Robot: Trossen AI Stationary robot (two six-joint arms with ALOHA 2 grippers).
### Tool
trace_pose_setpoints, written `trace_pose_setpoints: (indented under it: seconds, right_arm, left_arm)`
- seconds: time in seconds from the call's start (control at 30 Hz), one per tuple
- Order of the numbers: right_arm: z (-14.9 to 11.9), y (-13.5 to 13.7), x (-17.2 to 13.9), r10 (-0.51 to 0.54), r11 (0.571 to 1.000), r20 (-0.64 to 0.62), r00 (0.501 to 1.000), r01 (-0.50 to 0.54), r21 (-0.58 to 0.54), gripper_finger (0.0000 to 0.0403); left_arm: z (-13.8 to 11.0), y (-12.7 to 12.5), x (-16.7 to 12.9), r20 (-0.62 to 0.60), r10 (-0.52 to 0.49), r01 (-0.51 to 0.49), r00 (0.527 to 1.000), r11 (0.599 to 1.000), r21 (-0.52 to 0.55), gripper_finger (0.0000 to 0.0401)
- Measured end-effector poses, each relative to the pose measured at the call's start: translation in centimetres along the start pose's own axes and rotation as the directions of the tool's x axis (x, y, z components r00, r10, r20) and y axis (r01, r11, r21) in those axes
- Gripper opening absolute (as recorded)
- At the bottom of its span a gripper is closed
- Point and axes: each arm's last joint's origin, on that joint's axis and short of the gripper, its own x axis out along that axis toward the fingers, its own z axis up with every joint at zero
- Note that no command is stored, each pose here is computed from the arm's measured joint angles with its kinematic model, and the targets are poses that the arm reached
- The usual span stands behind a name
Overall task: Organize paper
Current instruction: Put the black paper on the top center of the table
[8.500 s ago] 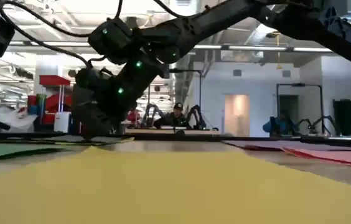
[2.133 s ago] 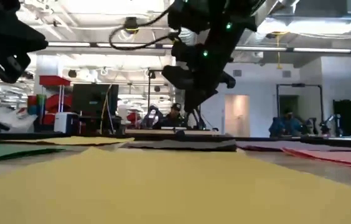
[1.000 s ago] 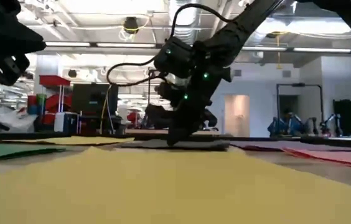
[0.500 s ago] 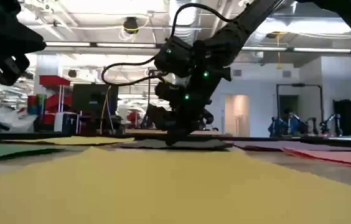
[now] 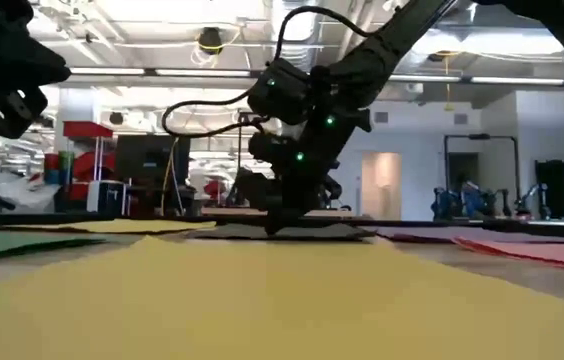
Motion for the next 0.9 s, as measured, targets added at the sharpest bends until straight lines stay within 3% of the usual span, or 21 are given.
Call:
trace_pose_setpoints:
  seconds: [0.9]
  right_arm:
    - [2.0,0.4,-0.3,0.015,1.0,0.077,0.997,-0.016,0.013,0.0]
  left_arm:
    - [0.0,0.0,0.0,-0.013,-0.014,0.014,1.0,1.0,0.0,0.0036]
